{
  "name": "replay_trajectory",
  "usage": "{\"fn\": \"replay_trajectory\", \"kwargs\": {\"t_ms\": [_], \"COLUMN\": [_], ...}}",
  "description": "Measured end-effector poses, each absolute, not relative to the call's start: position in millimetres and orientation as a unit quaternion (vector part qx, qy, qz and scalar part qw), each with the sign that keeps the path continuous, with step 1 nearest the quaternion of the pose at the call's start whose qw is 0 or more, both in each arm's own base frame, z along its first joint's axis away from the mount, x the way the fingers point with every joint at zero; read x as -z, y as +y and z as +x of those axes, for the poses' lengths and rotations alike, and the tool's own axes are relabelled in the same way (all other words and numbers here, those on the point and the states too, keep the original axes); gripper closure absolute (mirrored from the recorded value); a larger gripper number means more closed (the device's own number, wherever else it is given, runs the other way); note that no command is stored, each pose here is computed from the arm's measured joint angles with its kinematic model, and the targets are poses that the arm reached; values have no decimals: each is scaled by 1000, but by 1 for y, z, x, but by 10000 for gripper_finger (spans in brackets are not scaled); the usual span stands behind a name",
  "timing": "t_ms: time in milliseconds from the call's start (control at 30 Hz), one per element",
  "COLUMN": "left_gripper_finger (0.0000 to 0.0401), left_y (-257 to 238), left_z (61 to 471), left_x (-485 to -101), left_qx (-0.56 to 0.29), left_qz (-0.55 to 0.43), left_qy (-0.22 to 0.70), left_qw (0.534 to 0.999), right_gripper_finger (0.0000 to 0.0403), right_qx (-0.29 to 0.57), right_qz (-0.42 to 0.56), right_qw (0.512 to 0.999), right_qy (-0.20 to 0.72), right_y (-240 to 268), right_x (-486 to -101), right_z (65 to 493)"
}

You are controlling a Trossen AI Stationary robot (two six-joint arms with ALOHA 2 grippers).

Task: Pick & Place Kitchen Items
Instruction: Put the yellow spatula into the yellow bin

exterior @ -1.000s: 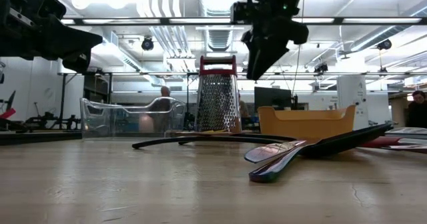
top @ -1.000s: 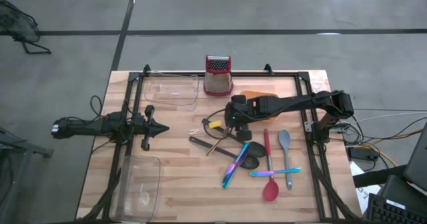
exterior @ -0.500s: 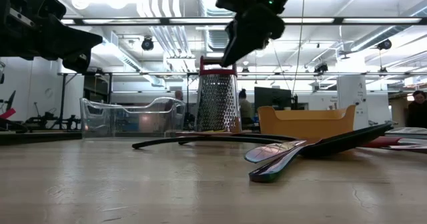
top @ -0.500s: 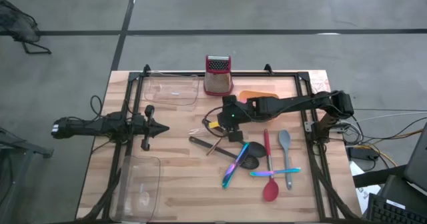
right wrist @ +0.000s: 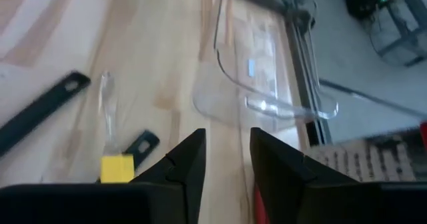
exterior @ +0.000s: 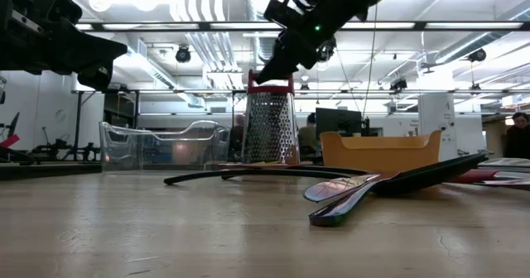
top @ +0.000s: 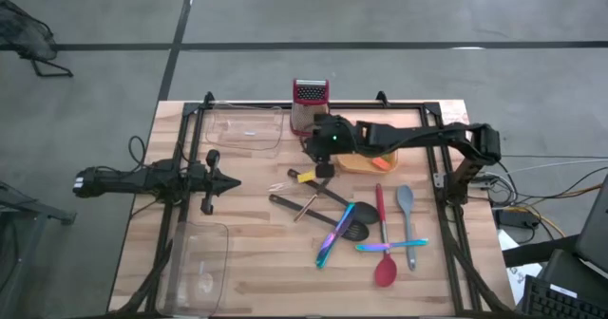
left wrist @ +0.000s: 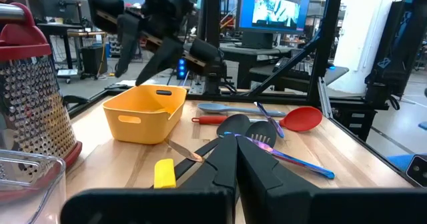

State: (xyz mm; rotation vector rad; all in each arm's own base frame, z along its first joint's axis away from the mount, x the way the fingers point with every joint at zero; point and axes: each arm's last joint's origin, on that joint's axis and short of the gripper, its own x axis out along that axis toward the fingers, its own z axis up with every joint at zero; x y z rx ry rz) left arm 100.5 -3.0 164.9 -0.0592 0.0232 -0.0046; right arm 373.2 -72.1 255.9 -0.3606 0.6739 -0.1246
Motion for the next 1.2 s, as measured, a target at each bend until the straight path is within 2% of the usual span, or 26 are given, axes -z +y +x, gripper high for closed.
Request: {"fn": "replay_trajectory", "kwargs": {"t_ms": [400,567,733,1200], "left_gripper_finger": [396,396,396,396], "left_y": [-3,-3,-3,-3], "left_z": [101,100,101,100], "left_x": [-165,-165,-165,-165], "left_qx": [2,2,2,2], "left_qz": [-30,-29,-30,-30], "left_qy": [12,11,12,11], "left_qw": [999,999,999,999], "right_gripper_finger": [325,328,306,203], "right_qx": [55,30,13,29], "right_qz": [-185,-172,-148,-69], "right_qw": [925,933,939,943], "right_qy": [326,315,311,323], "right_y": [-87,-86,-77,-58], "right_x": [-245,-245,-245,-240], "right_z": [368,368,370,373]}}
